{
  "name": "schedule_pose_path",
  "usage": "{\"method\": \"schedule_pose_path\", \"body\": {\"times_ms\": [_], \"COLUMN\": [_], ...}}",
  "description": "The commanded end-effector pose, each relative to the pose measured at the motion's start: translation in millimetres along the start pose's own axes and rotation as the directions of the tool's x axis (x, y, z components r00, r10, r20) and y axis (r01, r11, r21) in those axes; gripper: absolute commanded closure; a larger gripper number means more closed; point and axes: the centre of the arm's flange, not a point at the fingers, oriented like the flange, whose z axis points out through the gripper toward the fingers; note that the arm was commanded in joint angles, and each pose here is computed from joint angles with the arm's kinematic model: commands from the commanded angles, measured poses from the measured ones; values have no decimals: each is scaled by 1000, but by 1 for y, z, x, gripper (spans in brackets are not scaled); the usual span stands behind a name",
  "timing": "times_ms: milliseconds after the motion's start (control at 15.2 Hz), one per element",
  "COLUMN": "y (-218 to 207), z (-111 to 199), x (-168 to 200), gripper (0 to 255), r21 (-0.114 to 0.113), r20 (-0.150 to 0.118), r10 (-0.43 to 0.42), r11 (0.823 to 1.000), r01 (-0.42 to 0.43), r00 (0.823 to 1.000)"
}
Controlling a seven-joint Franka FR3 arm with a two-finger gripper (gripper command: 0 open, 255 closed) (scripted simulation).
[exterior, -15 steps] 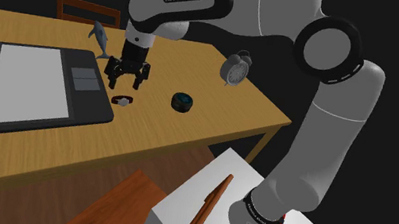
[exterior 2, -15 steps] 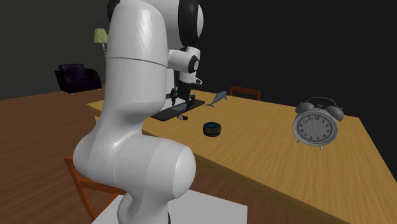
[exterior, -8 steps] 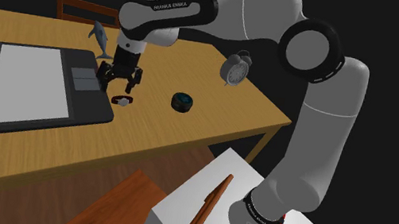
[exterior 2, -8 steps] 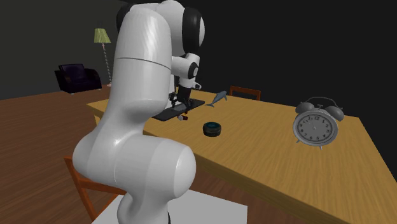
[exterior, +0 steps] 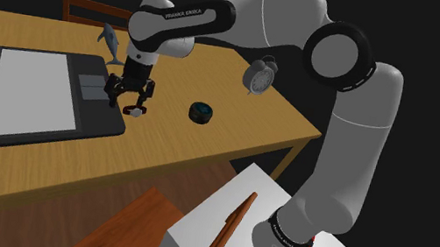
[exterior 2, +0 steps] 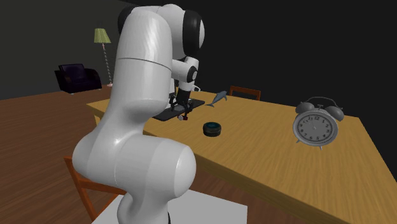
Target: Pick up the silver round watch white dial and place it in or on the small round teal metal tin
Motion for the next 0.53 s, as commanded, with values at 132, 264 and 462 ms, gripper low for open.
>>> {"method": "schedule_pose_path", "body": {"times_ms": [132, 264, 462], "y": [0, 0, 2], "z": [0, 0, 2], "x": [0, 0, -2], "gripper": [255, 255, 255], "r21": [0, 0, 0], "r20": [0, 0, 0], "r10": [0, 0, 0], "r11": [1000, 1000, 1000], "r01": [0, 0, 0], "r00": [1000, 1000, 1000]}}
